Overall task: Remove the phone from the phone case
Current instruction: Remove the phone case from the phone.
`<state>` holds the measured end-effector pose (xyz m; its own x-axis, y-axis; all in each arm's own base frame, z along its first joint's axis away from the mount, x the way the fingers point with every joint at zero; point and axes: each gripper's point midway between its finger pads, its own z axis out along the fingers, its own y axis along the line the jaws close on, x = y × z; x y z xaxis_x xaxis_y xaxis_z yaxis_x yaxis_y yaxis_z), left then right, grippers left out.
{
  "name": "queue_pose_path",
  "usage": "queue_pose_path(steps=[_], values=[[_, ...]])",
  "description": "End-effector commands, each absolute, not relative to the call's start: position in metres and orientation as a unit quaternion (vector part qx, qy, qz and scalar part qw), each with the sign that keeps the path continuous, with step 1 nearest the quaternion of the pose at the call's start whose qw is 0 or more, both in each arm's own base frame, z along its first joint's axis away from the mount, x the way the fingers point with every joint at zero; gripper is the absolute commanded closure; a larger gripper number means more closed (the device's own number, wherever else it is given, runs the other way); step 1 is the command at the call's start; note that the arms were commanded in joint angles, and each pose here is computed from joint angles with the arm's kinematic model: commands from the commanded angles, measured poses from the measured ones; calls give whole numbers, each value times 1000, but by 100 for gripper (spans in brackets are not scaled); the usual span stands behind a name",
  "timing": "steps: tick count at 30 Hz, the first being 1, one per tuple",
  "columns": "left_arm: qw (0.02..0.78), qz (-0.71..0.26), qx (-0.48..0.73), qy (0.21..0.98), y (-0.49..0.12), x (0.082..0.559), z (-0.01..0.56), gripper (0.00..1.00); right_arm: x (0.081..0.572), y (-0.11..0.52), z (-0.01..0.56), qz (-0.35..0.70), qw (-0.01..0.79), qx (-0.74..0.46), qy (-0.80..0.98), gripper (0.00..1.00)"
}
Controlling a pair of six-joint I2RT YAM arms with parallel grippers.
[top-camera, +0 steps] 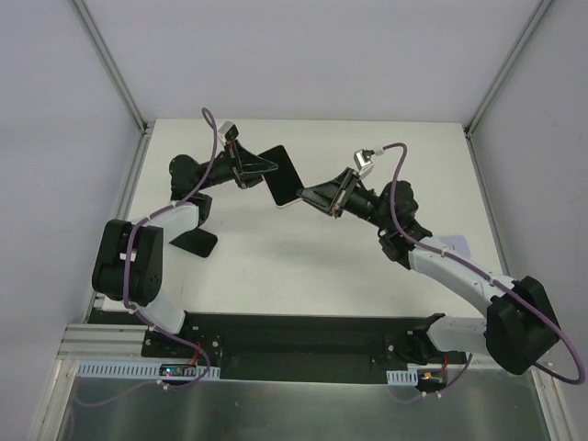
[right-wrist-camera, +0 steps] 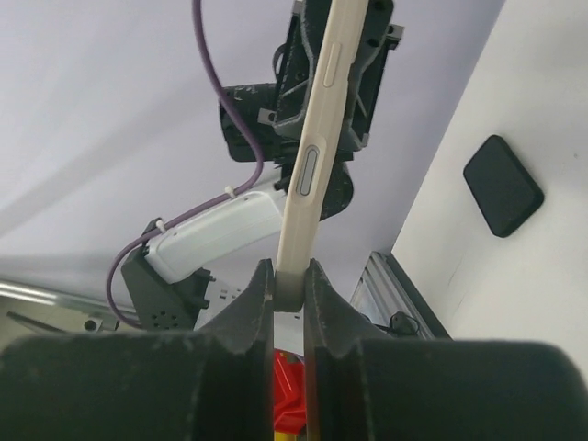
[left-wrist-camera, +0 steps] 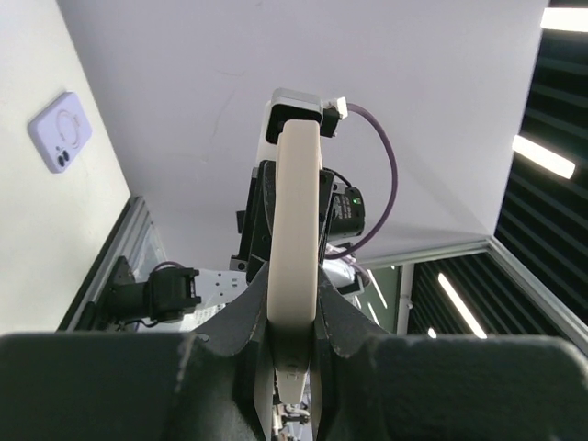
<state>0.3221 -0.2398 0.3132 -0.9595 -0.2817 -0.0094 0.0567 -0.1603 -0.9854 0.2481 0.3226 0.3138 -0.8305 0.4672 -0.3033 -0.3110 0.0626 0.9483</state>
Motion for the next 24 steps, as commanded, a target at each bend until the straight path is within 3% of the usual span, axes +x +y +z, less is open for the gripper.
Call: queue_pose_path(steps=[1,6,24], values=[[118,-774,-86,616,-240,327,322,100,179,325,436,784,357,-157,483,99],[115,-775,-83,615,-240,327,324,100,149,322,469,818,339,-226,406,99],[115,-783,-65,608,-237,308,348,100,123,336,462,802,303,-358,370,99]])
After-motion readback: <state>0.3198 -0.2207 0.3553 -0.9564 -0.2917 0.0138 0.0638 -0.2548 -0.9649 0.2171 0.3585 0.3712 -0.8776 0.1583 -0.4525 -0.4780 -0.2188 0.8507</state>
